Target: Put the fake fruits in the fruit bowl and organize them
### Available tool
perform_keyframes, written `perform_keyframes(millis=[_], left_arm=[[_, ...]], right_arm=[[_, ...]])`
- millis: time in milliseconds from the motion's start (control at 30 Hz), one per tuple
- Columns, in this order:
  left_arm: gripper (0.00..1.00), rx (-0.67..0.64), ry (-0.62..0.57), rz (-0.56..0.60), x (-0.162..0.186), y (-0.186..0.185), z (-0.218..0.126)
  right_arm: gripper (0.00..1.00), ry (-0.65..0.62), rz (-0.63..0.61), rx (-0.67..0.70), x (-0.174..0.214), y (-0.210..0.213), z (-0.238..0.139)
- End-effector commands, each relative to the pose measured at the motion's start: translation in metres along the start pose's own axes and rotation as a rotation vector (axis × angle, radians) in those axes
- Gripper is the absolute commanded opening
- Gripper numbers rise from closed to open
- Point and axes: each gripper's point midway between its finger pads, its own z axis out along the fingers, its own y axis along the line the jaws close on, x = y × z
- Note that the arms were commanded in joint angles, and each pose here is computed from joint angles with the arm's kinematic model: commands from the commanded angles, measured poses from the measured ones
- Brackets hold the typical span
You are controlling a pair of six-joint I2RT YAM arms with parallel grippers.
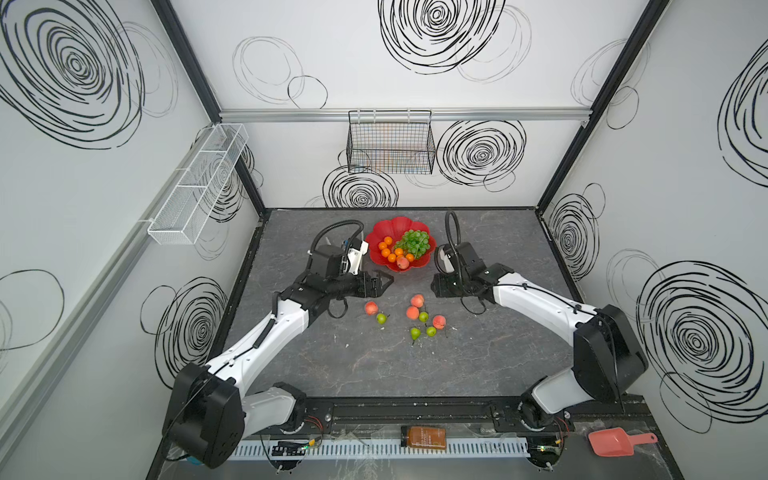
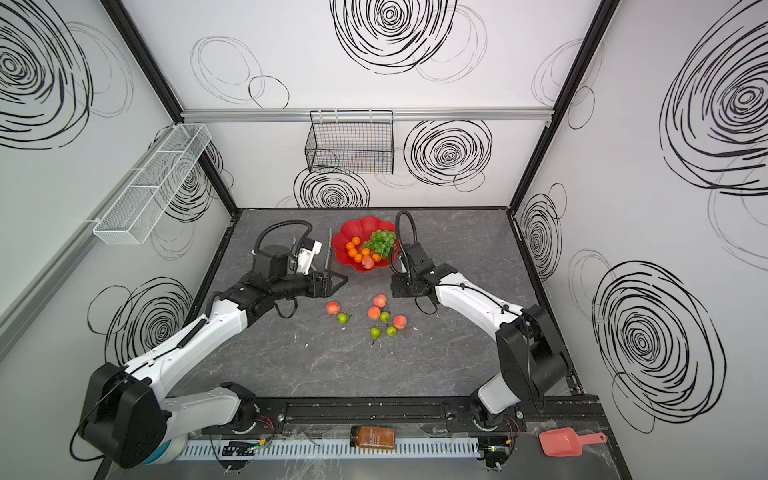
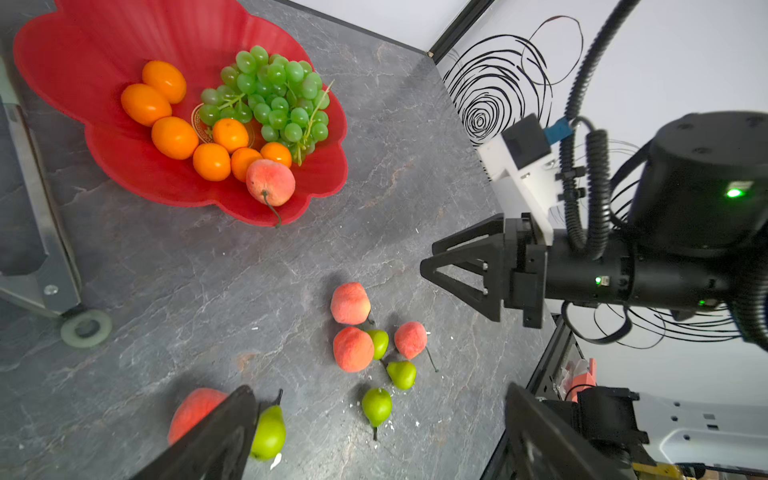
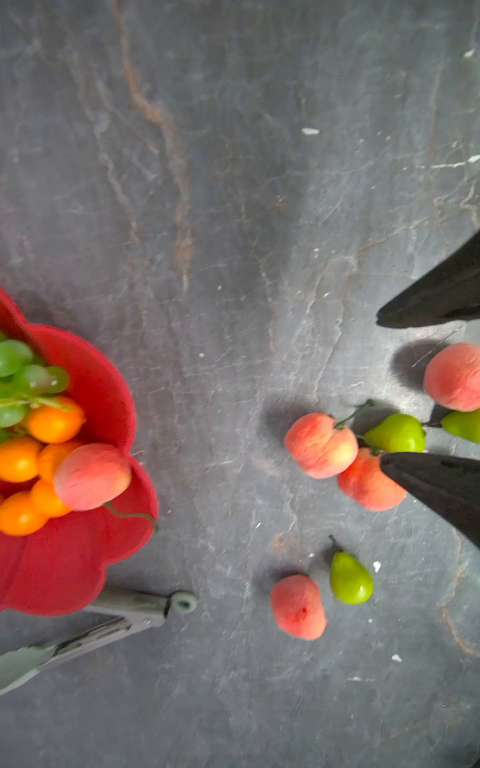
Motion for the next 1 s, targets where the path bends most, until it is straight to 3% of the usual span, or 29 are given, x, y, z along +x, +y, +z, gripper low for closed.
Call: perform_keyframes(millis=[0,233,467,967], left_arm=[[0.96,-0.018,0.005,-0.013,0.015,0.0,-0.008],[0.96,-0.027,0.025,-0.037,0.058,-0.009,-0.005],[0.96,-0.002,0.035,-0.035,0.085,-0.023,-0.003],[0.96,-0.001,0.036,-0.028,0.094,-0.025,-0.001]], right_arm=[[0.53,-0.031,0.017,-0.019,0.005,0.003,-0.01],[0.54,0.023,0.025,-0.048,0.043,0.006,-0.003],[0.6,0.047,0.028,-0.053,0.054,0.003,0.002],[0.59,0.124,0.019,-0.038,0.076,-0.004,0.018]])
